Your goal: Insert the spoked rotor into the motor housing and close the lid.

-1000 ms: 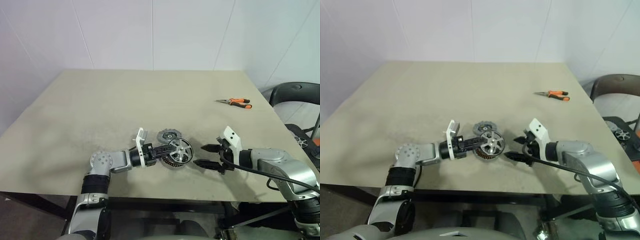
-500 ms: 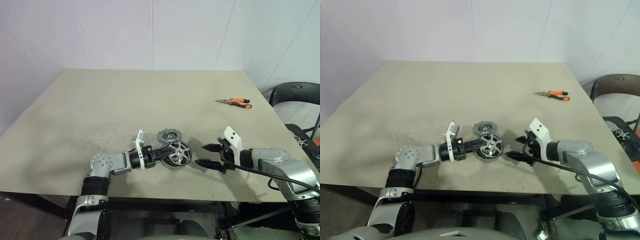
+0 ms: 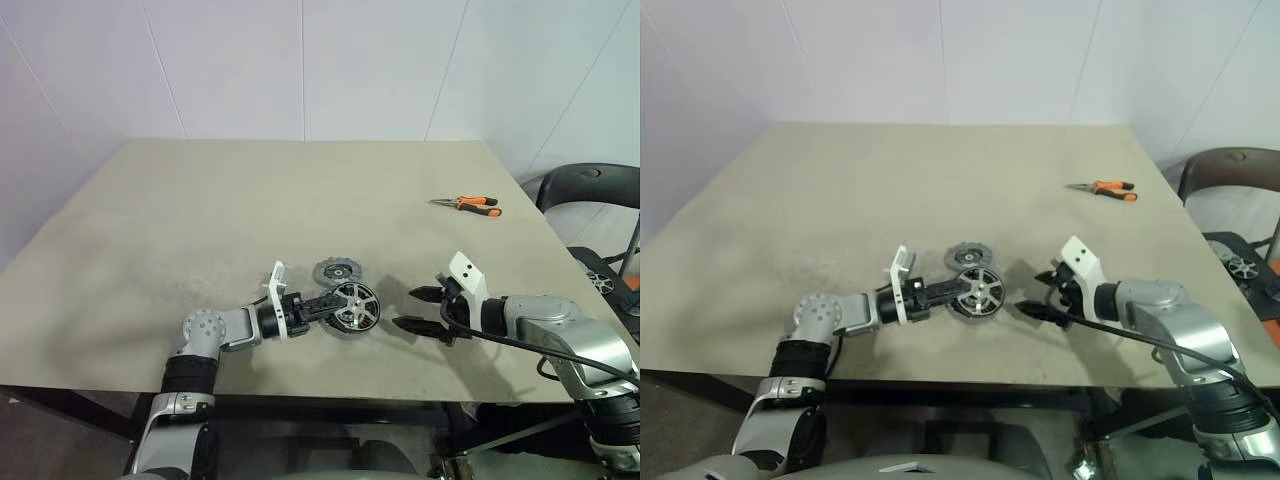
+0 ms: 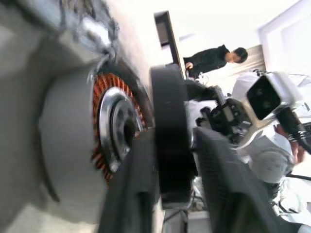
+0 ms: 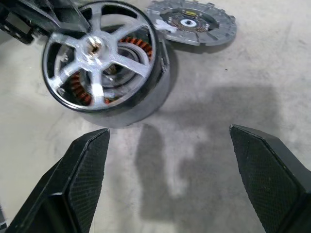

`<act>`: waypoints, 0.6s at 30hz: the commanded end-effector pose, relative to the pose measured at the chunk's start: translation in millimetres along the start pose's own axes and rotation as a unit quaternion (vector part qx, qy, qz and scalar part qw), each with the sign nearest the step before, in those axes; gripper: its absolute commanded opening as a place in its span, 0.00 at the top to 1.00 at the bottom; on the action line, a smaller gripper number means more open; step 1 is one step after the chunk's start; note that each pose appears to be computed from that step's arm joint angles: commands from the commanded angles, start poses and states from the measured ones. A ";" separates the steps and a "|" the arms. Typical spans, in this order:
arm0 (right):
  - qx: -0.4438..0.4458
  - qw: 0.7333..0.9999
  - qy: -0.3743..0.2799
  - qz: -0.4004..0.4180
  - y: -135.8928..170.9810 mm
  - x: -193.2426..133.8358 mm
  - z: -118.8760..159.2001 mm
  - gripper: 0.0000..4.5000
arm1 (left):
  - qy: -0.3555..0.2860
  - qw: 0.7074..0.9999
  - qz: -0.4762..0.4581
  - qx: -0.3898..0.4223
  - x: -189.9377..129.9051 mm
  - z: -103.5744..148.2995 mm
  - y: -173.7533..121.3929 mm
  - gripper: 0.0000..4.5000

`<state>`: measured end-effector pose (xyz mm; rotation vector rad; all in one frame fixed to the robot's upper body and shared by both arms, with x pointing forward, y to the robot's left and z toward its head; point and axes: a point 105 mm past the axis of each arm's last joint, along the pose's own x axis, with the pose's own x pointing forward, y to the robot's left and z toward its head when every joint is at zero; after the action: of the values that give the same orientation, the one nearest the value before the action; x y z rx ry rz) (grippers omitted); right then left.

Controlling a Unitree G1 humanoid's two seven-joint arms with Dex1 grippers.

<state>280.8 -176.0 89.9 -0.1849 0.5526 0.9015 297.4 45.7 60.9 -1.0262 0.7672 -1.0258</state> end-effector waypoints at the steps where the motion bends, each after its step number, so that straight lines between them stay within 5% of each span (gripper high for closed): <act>1: -0.018 1.000 -0.017 -0.005 -1.6 -0.9 11.0 0.09 | -0.007 1.000 0.019 0.005 -3.1 4.2 4.8 0.47; 18: -0.008 1.000 -0.026 0.004 1.9 11.6 8.7 0.09 | -0.101 0.993 0.038 0.050 -61.8 59.4 -4.0 0.47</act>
<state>283.7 -168.0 80.2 -0.1506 0.5517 0.9048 319.1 113.6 70.0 -0.9892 0.6617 -0.8545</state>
